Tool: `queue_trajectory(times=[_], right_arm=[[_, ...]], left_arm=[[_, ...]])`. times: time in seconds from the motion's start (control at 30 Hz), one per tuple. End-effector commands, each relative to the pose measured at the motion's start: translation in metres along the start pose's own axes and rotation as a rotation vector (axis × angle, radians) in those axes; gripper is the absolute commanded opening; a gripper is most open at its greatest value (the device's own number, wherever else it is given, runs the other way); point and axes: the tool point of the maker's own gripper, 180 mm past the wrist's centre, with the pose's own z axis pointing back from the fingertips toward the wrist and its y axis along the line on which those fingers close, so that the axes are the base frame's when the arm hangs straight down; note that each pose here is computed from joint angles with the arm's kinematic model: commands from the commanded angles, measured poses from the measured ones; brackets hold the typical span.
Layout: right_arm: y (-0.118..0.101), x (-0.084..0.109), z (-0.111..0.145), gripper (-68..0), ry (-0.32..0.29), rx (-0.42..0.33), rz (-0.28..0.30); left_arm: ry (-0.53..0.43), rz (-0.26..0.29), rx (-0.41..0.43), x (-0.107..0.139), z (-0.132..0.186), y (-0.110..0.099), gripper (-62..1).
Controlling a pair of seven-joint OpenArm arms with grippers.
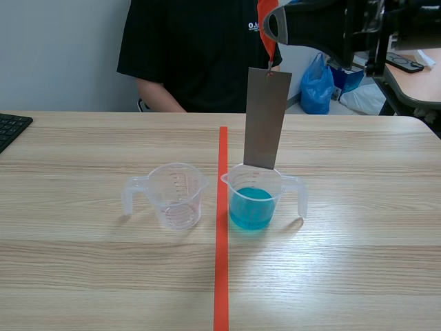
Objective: Do the redox reaction experiment.
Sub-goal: 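Lower the plate into the blue solution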
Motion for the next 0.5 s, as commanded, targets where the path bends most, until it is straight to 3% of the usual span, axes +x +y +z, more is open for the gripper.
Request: queue_trajectory(times=[0.0, 0.23, 0.47], right_arm=[[-0.003, 0.012, 0.004, -65.8, -0.033, -0.006, 0.021], [-0.01, 0.007, 0.003, -65.8, -0.049, -0.012, -0.012], [-0.017, -0.011, -0.005, -65.8, -0.036, -0.025, -0.053]], left_arm=[[-0.057, -0.02, -0.005, 0.015, 0.002, -0.004, -56.9], [-0.093, -0.063, -0.021, 0.029, 0.031, -0.042, -56.9], [-0.145, -0.046, -0.042, 0.05, 0.043, -0.062, -56.9]])
